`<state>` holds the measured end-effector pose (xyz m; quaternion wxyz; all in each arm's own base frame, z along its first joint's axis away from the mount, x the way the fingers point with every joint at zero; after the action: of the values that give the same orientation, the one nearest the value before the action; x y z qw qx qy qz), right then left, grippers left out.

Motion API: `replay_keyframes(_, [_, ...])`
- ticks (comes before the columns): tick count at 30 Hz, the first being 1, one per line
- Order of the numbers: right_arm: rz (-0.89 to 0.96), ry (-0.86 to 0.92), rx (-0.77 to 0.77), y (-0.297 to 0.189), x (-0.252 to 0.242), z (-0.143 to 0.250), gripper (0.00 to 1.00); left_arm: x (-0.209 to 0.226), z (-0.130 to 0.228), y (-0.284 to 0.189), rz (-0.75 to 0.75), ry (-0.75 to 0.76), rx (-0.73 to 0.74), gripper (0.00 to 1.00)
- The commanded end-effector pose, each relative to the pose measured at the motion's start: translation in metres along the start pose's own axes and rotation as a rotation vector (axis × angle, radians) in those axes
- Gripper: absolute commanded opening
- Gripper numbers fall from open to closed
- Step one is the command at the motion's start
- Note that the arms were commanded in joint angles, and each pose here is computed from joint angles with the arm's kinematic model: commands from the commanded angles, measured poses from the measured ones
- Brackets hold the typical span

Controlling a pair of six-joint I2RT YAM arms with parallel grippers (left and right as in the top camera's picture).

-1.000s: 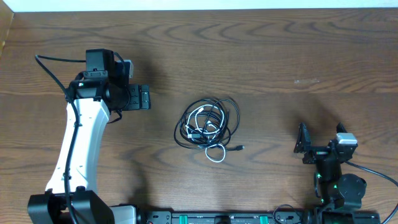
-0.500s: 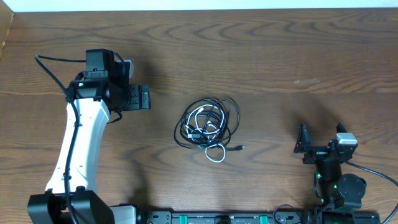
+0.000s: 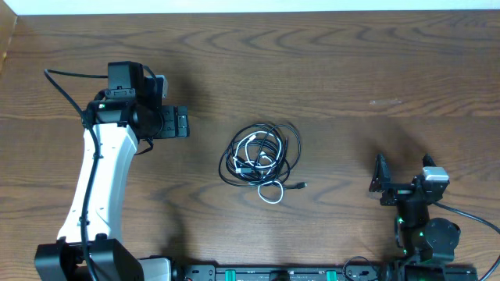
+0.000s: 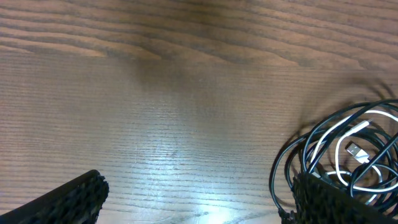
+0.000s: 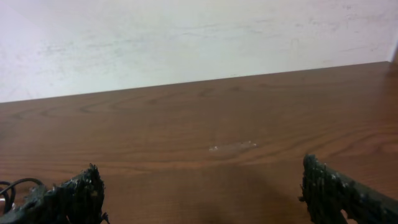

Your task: Untangle cables

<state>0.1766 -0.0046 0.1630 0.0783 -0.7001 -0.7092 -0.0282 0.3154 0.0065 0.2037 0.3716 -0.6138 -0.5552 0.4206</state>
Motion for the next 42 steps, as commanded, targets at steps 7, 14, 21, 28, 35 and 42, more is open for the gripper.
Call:
replay_keyframes(7, [0.009, -0.013, -0.002, -0.0004, -0.0013, 0.0000, 0.99, -0.0013, -0.0018, 0.0001, 0.010, 0.015, -0.001, 0.95])
replay_keyframes(14, [0.009, -0.013, -0.002, -0.0004, -0.0013, 0.0000, 0.99, -0.0013, -0.0018, 0.0001, 0.010, 0.015, -0.001, 0.95])
replay_keyframes(21, [0.009, -0.013, -0.002, -0.0004, -0.0013, 0.0000, 0.99, -0.0013, -0.0018, 0.0001, 0.010, 0.015, -0.001, 0.95])
replay_keyframes(28, [0.009, -0.013, -0.002, -0.0004, -0.0013, 0.0000, 0.99, -0.0013, -0.0019, 0.0001, 0.009, 0.015, -0.002, 0.95])
replay_keyframes(35, [0.009, -0.013, -0.002, -0.0004, -0.0013, 0.0000, 0.99, -0.0011, -0.0009, 0.0018, 0.009, 0.016, 0.001, 0.95])
replay_keyframes(42, [0.009, -0.013, -0.002, -0.0004, -0.0013, 0.0000, 0.99, -0.0008, -0.0039, 0.0030, 0.009, 0.021, -0.012, 0.96])
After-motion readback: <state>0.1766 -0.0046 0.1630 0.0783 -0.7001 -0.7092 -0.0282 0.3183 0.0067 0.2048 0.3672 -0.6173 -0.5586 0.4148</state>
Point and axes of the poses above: each gripper's point midway between its finger pads, its own y axis out along the fingers, its own x axis along the line the jaws close on, z = x × y, the point moved 7 cm from there along -y, back along the fingers, and after that the axes turned 2 degrees about y, right-handed, at the moved point
